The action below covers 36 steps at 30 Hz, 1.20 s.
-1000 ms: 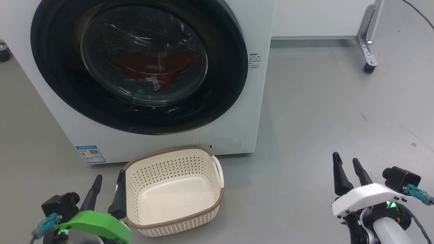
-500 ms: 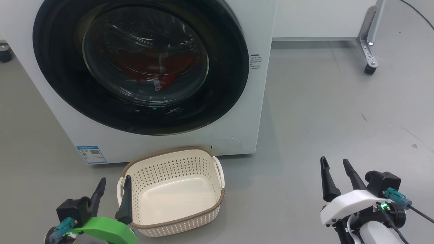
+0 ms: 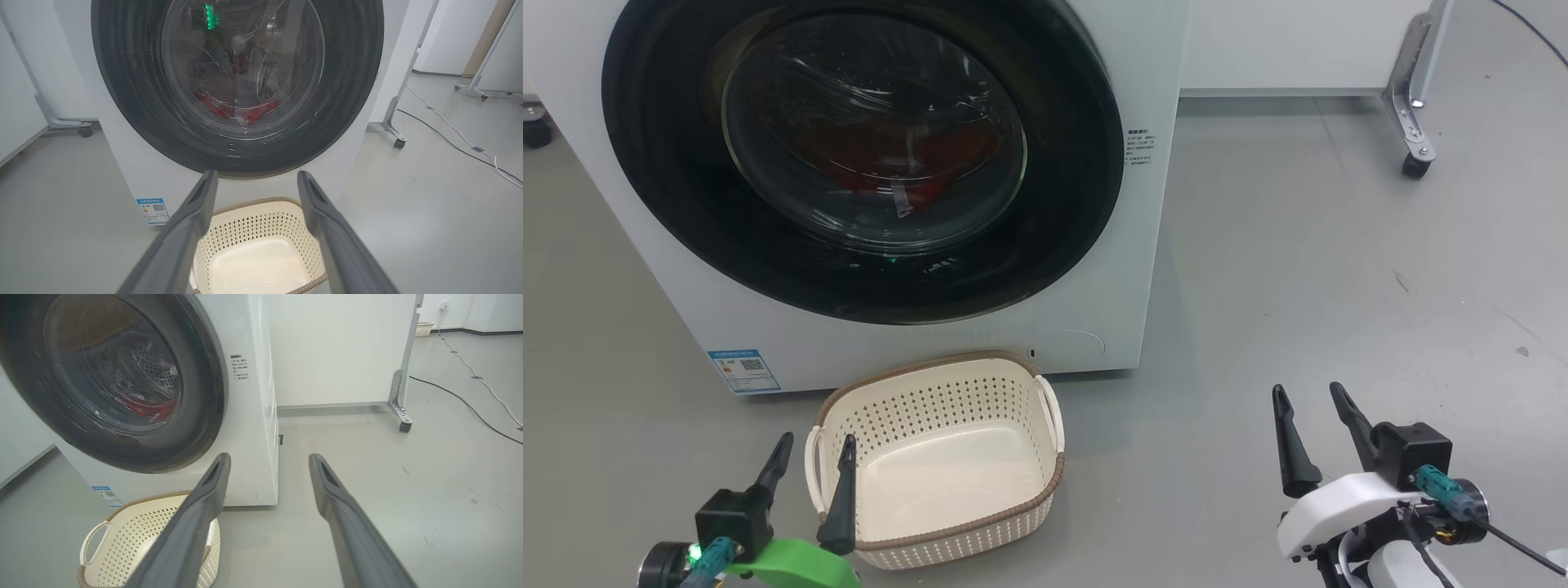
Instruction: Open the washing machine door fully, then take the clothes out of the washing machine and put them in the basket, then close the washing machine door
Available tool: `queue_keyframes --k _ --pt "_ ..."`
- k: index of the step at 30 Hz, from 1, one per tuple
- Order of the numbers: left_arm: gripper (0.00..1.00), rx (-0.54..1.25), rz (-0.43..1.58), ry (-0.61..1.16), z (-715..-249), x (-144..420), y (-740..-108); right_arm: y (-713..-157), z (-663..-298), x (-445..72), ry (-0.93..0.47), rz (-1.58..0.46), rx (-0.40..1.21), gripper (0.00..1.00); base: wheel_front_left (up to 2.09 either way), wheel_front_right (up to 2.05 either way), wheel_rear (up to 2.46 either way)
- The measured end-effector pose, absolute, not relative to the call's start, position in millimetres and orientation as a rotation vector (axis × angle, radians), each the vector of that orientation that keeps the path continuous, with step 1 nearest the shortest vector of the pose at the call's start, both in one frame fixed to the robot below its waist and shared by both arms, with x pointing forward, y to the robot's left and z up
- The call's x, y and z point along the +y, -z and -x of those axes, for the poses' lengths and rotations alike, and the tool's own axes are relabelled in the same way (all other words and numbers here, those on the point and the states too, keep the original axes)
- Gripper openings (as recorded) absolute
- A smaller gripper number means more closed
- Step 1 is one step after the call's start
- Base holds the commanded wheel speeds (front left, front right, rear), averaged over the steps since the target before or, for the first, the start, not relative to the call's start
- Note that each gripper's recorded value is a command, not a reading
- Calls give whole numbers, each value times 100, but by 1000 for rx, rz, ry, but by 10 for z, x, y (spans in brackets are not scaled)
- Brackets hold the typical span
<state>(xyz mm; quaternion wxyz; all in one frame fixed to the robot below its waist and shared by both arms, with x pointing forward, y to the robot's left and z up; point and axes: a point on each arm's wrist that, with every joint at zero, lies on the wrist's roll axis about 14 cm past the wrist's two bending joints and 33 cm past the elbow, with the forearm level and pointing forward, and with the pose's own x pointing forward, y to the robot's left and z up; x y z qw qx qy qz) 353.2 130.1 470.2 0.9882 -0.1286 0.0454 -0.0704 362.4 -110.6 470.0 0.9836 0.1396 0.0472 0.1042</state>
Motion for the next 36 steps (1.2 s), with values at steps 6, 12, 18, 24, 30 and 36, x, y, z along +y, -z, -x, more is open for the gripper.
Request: queue_keyframes --k 6,12,18,24,30,36 --pt "100 97 229 135 -3524 1313 -4657 -4669 -3618 -1095 -207 -265 97 100 0 0 0" --pt "100 110 233 122 -3523 1340 -4615 -4645 -3619 -1123 -189 -277 102 100 0 0 0" --pt "100 119 232 117 -3521 1349 -4587 -4637 -3624 -1152 -177 -282 104 100 0 0 0" --pt "100 128 232 112 -3516 1359 -4558 -4623 -3619 -1153 -172 -284 107 87 0 0 0" --pt "100 134 229 101 -3511 1378 -4537 -4606 -3616 -1144 -175 -289 112 0 0 0 0" --pt "100 138 230 97 -3509 1386 -4524 -4617 -3628 -1132 -175 -340 109 0 0 0 0"
